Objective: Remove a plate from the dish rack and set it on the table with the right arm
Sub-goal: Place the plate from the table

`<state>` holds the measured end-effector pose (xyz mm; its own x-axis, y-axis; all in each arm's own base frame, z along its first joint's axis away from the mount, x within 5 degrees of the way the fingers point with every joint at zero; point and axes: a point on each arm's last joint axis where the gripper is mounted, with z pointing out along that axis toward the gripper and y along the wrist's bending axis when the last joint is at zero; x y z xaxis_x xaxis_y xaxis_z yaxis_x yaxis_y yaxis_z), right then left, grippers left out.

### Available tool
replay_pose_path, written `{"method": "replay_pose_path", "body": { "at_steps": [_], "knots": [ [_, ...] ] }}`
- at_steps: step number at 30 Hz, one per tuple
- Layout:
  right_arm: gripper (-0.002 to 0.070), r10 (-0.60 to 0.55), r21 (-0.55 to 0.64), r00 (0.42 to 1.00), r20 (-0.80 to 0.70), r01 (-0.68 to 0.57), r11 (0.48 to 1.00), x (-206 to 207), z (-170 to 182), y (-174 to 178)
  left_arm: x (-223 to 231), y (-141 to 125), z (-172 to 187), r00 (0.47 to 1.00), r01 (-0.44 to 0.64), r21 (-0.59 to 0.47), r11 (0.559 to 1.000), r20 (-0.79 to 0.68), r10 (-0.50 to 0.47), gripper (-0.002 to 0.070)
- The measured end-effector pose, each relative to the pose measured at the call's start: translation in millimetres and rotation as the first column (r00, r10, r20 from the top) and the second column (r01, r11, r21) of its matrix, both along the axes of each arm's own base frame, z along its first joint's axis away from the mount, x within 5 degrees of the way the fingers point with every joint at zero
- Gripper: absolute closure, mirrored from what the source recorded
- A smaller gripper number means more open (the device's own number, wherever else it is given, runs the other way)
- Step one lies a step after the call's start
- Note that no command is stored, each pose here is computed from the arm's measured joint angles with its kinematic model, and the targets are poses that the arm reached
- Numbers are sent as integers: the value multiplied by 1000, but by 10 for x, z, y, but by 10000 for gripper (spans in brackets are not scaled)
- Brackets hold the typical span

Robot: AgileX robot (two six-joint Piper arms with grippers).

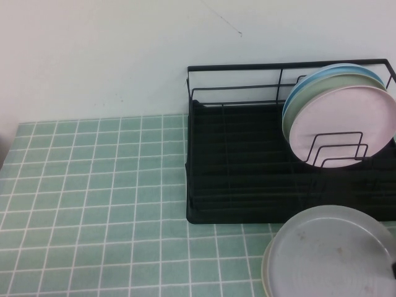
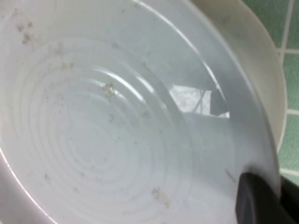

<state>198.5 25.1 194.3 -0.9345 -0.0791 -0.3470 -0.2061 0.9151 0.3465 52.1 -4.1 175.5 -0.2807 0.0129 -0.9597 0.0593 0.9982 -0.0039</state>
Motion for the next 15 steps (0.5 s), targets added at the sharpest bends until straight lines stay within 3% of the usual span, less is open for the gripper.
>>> {"method": "replay_pose_path", "body": {
  "at_steps": [15],
  "knots": [
    [666,12,16,999,-46,-11,1000,85,-164,8,0,0,0,1000,0,0,1000,0,0,678]
  ]
}}
